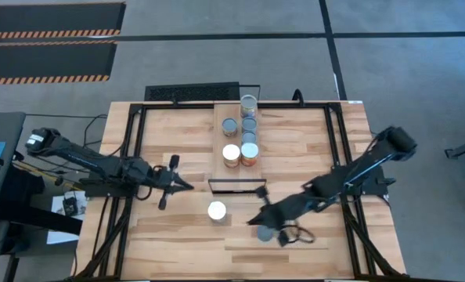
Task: Pick and place cans onto a shelf
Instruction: Put the peaches can on the shelf and align it with other peach cans
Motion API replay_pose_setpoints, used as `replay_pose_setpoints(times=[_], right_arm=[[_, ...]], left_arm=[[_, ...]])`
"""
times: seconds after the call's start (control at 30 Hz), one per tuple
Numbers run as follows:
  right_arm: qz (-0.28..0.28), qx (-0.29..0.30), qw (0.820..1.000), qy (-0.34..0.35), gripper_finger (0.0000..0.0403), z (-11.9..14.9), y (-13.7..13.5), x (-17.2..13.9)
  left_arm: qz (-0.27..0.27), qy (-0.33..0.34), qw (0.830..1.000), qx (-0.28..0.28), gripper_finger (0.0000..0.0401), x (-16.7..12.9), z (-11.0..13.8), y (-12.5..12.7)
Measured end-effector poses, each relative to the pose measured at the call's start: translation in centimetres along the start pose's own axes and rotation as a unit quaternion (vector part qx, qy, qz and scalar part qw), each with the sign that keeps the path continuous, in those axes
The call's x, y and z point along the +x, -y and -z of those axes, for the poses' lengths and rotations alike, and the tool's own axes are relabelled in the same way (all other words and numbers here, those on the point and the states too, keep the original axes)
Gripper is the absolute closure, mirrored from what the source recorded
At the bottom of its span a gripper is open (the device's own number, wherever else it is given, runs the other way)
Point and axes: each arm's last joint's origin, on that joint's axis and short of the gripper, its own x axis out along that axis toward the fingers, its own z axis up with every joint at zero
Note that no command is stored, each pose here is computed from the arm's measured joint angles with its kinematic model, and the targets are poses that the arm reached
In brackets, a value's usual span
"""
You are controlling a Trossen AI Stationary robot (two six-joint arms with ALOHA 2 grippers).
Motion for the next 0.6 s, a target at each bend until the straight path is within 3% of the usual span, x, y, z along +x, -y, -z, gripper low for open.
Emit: replay_pose_setpoints(times=[0.27, 0.6], right_arm=[[0.041, 0.046, 0.993, 0.097, 0.0400, 6.4, -0.4, -5.5], [0.082, 0.107, 0.978, 0.159, 0.0398, 12.1, 1.2, -8.5]], left_arm=[[-0.001, -0.018, 0.999, 0.033, 0.0399, 0.7, -3.8, 3.6], [0.000, -0.151, 0.987, 0.061, 0.0394, 6.4, -5.7, 7.0]])
